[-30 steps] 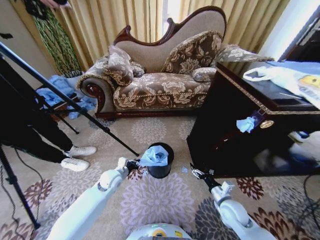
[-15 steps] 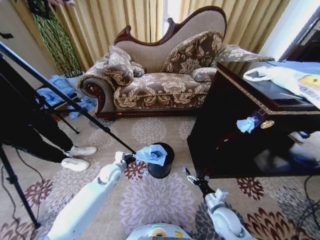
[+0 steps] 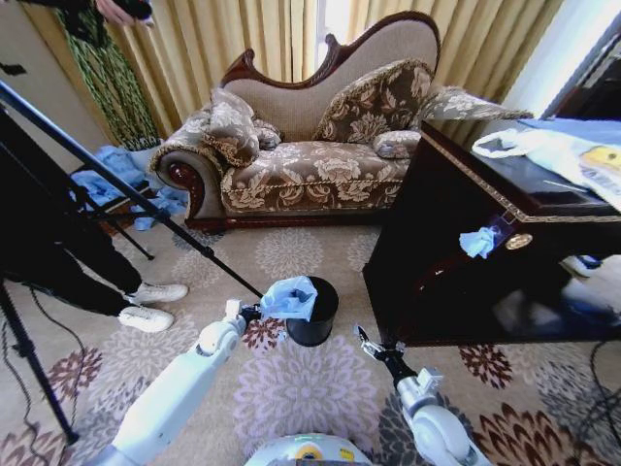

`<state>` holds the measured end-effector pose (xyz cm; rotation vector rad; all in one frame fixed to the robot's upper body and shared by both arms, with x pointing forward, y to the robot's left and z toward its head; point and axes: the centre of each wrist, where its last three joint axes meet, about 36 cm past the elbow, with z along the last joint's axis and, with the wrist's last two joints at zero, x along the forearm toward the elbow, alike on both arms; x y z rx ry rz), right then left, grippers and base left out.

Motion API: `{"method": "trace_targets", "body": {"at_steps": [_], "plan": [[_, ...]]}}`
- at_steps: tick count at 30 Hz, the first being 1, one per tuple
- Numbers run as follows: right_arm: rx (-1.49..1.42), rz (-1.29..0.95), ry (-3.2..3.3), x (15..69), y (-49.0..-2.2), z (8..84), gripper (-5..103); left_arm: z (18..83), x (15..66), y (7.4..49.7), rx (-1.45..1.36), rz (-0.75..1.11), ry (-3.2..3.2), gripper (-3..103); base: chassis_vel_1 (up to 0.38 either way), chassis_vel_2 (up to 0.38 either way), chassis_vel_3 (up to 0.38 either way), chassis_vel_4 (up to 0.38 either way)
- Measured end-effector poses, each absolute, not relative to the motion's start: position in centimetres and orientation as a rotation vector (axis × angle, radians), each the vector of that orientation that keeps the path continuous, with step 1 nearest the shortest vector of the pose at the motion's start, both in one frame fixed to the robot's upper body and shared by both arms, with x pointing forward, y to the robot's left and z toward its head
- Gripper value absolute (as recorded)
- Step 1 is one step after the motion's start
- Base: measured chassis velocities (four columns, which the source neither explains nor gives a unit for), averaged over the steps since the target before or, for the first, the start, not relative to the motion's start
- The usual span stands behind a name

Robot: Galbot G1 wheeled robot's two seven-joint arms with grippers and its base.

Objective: Place a garbage bag over the trash bin.

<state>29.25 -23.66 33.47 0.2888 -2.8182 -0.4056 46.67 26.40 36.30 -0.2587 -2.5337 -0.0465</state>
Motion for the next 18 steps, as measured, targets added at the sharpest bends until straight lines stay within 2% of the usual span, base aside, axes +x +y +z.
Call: {"method": "trace_targets", "body": {"at_steps": [9, 12, 18], "plan": [[0.220, -0.404, -2.814, 29.7, -17.8, 33.7, 103, 36.7, 46.2, 25.7, -0.290, -0.037, -2.540, 0, 0.000, 0.000, 0.000, 0.000], [0.185, -0.353, -2.812, 31.0, -15.7, 33.5, 99, 36.6, 45.8, 25.7, -0.294, -0.036, -2.537, 0, 0.000, 0.000, 0.000, 0.000], [0.217, -0.260, -2.810, 33.1, -12.6, 33.5, 99, 36.1, 45.3, 25.7, -0.295, -0.035, -2.527, 0, 0.000, 0.000, 0.000, 0.000]]}}
